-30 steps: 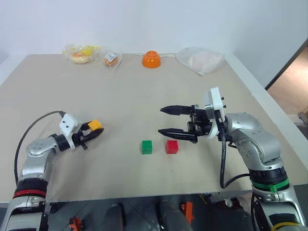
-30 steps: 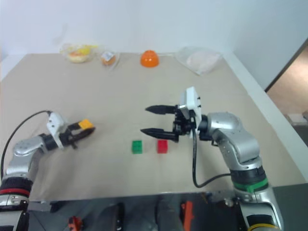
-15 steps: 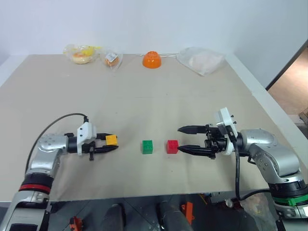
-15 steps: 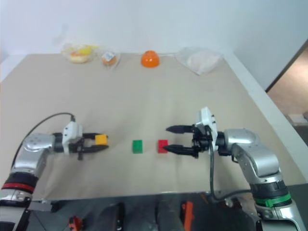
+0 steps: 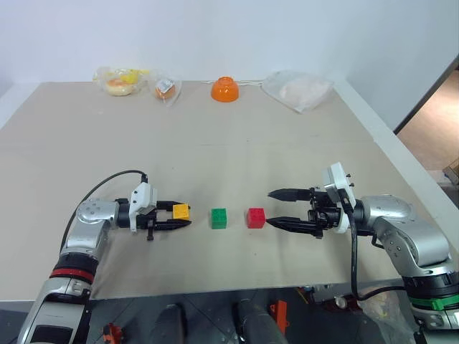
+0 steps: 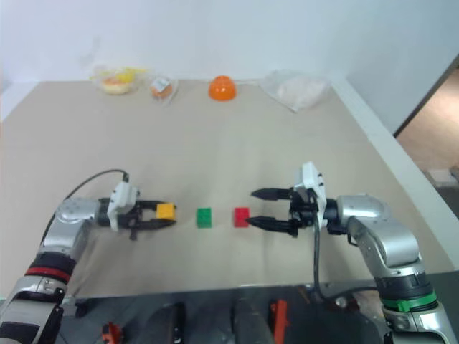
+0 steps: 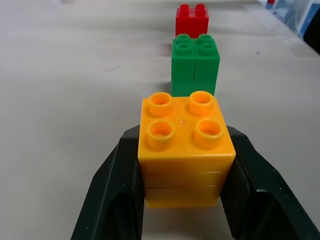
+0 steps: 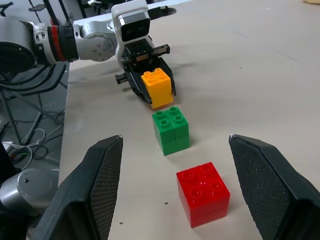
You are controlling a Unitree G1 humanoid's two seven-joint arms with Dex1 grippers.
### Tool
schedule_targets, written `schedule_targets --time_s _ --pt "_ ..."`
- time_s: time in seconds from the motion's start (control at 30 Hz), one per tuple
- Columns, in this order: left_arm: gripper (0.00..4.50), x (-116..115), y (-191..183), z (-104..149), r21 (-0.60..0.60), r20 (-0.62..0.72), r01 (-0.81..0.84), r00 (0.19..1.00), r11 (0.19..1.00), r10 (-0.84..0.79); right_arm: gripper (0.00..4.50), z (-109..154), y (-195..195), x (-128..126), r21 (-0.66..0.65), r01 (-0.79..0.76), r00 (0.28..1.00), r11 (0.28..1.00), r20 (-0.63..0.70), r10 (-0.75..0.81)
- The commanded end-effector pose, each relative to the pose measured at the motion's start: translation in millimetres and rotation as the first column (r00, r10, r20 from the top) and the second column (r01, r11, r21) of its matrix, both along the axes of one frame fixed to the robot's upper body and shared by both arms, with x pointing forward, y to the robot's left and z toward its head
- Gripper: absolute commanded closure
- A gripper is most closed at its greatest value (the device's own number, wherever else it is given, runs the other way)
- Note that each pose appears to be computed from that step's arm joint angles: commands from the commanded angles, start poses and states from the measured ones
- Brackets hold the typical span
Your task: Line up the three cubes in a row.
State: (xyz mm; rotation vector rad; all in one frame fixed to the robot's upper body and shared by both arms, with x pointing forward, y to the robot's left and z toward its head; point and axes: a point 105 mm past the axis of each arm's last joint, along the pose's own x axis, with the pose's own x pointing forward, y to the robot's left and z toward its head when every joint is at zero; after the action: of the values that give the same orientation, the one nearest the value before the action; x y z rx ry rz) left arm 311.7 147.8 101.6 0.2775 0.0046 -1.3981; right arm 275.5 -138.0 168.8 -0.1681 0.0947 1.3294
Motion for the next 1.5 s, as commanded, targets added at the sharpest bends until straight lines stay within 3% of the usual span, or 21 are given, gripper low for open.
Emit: schedule_targets --time_s 0.03,0.33,0.77,1.5 --pt "2.74 -2 -8 10 -0.017 0.024 0.037 0.999 0.999 -0.037 0.96 11 2 -1 0.006 -0.01 0.998 1.0 0.062 0.01" --pt "2.74 -3 -20 8 -0.024 0.02 0.048 0.999 0.999 -0.047 0.96 10 5 0 0.01 -0.011 0.998 1.0 0.067 0.01" --pt "2.74 7 9 7 0.018 0.026 -0.041 0.999 0.999 0.04 0.96 10 4 1 0.005 -0.005 0.998 1.0 0.068 0.004" --pt "2.74 -1 -2 4 0.009 -0.004 0.012 1.0 1.0 -0.012 0.96 10 3 1 0.004 0.005 0.998 1.0 0.07 -0.006"
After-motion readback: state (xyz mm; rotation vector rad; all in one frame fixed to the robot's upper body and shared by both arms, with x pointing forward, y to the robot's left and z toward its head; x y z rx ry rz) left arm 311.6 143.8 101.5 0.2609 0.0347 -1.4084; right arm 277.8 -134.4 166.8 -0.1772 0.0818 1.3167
